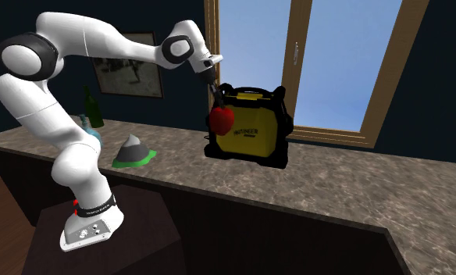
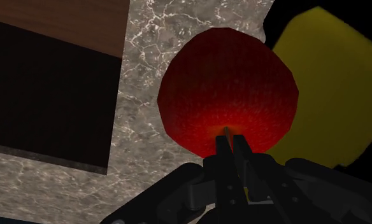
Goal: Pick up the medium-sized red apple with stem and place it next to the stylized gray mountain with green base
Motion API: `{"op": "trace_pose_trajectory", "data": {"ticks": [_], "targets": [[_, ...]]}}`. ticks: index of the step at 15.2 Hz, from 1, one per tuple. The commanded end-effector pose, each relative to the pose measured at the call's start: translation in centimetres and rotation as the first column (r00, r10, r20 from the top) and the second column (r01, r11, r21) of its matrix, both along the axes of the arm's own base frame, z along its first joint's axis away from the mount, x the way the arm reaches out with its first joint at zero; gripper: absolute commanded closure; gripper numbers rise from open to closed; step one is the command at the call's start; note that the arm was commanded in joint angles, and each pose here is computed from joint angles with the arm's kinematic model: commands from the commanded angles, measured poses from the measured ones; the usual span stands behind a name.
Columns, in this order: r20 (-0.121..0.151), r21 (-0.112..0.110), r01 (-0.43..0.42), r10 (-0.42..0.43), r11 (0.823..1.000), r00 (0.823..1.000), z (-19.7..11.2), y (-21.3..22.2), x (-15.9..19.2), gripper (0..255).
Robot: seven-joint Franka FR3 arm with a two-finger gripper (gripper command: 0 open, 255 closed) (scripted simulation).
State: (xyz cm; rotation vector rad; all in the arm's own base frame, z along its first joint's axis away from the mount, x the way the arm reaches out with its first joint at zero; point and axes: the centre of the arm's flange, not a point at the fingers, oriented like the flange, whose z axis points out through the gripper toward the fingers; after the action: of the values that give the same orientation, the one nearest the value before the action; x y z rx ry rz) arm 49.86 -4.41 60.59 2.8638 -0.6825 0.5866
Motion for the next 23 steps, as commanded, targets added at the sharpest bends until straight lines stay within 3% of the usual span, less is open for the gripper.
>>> {"op": "trace_pose_trajectory", "data": {"ticks": [1,23], "targets": [[0.000,-0.001,0.001,-0.001,1.000,1.000,0.1,2.8,-1.2,255],[0.000,-0.001,0.001,-0.001,1.000,1.000,0.1,29.3,-13.1,255]]}}
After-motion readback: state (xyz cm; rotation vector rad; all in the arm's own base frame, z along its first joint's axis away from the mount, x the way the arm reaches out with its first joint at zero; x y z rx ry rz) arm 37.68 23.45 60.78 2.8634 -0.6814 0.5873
